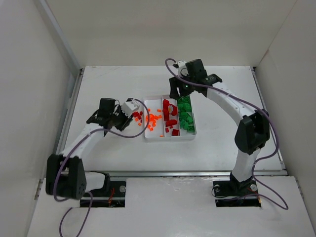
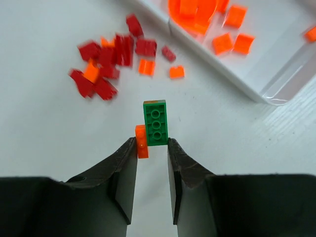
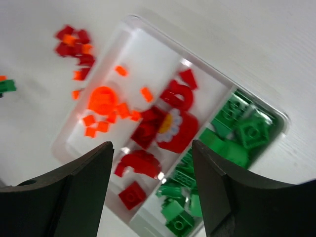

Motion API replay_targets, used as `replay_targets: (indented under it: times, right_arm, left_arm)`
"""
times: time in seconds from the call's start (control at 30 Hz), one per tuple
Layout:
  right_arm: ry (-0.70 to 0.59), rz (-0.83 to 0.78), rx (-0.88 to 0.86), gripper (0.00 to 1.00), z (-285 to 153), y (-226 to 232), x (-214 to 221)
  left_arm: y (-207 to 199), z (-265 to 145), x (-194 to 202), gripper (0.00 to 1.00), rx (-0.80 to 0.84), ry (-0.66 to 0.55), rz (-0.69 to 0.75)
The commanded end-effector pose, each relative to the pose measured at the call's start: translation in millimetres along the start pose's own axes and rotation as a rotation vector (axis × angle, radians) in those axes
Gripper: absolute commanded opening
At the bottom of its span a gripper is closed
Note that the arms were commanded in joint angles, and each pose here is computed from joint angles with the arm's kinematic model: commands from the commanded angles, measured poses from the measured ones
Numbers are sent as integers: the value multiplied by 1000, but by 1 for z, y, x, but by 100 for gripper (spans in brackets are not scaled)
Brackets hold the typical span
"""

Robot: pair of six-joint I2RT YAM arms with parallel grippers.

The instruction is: Sort the legos into containers by color

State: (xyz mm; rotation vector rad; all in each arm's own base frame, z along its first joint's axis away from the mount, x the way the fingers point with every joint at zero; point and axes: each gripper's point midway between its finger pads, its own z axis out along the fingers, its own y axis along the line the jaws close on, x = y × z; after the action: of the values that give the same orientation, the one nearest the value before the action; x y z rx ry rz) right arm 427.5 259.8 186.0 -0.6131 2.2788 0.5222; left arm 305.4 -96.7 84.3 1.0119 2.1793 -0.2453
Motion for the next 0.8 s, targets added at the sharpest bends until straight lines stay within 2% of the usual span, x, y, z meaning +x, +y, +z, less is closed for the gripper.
replay_targets:
  times: [0.0,0.13,0.17,0.37,0.47,0.77]
  right_arm:
    - [-176,-171,-207,71,-35,61,-49]
    - [-161,-161,-351,71,-35,105,-50]
    - [-167,-161,-433,71,-39,123,-52]
    - [-236,-69,-727,66,-65,175,-76]
    - [-246,-63,-762,63,-69,184,-80]
    - [-104,-61,-808,62,-44,202,-46]
  left_arm:
    - [-15,-29,-37,0,40,-188,165]
    - [-24,-54,-77,0,5,-358,226]
    - [-25,-63,-96,0,-17,-427,251]
    - [-25,-72,-126,0,-84,-501,280]
    - [-26,-76,-138,0,-97,-533,280]
    - [-34,-82,-159,0,-102,-577,280]
